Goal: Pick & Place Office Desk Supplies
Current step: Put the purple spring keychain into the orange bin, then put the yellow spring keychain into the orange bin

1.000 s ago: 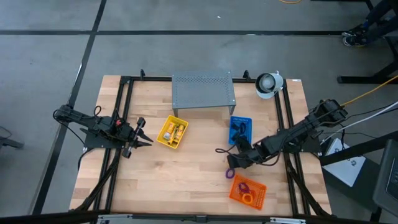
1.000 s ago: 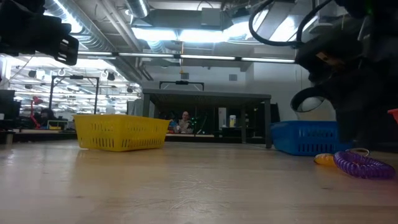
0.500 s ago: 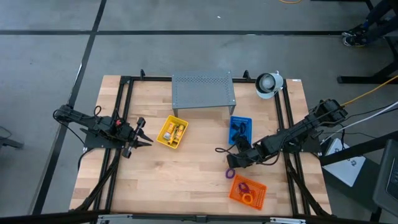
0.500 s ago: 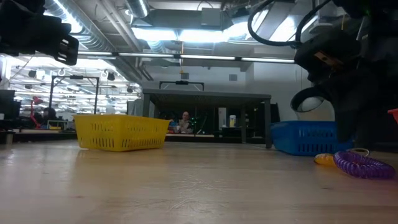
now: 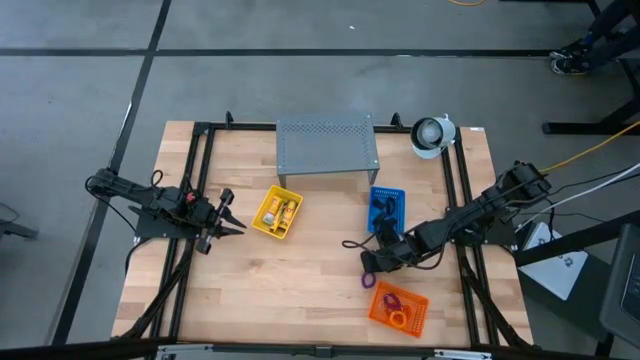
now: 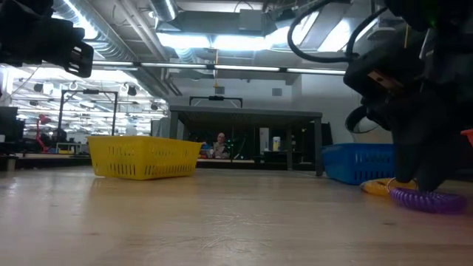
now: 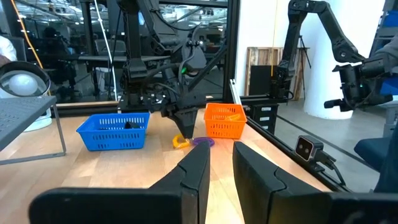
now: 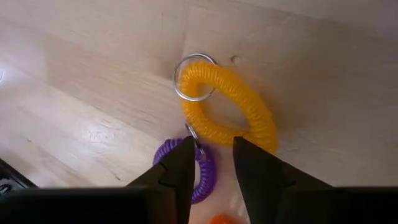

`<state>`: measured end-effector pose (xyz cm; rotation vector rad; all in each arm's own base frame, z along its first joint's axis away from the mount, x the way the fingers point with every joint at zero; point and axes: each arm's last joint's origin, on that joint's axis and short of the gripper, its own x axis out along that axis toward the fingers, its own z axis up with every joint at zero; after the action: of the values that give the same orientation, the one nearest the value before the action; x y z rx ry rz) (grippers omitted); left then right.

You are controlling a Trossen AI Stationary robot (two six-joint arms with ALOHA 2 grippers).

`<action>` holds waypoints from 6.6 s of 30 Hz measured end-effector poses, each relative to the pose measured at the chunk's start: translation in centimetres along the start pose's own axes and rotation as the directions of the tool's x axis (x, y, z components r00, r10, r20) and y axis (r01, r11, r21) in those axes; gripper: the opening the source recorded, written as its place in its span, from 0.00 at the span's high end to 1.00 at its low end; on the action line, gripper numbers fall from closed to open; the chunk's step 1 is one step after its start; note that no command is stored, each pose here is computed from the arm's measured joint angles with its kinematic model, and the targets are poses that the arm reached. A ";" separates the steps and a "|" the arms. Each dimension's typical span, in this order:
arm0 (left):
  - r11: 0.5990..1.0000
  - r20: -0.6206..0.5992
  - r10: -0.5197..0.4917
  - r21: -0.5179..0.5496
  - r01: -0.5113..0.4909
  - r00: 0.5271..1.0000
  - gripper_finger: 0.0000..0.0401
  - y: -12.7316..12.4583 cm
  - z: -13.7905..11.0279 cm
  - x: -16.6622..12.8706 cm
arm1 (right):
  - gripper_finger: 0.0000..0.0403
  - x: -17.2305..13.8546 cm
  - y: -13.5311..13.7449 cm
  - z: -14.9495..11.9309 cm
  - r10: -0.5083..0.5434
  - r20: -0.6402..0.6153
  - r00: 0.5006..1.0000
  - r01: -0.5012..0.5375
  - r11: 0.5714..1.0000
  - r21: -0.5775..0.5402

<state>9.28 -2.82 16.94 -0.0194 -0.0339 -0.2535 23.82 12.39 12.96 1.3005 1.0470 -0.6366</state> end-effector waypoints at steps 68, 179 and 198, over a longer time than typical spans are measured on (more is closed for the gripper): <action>1.000 0.000 0.000 0.000 0.000 1.000 0.84 0.0 0.0 0.0 | 0.99 -7.8 -3.3 -9.1 0.136 -0.200 0.970 -0.146 0.989 -0.038; 1.000 0.000 0.000 0.000 0.000 1.000 0.83 0.0 0.0 0.0 | 0.99 -1.5 20.7 4.6 0.738 -0.202 0.644 -0.708 0.475 -0.523; 1.000 0.000 0.000 0.000 0.000 1.000 0.83 0.0 0.0 0.0 | 1.00 -13.3 21.2 -1.7 0.520 -0.312 0.795 -0.572 0.474 -0.669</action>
<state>9.28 -2.82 16.94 -0.0193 -0.0336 -0.2535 36.04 16.11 34.53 0.8227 0.7253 0.3452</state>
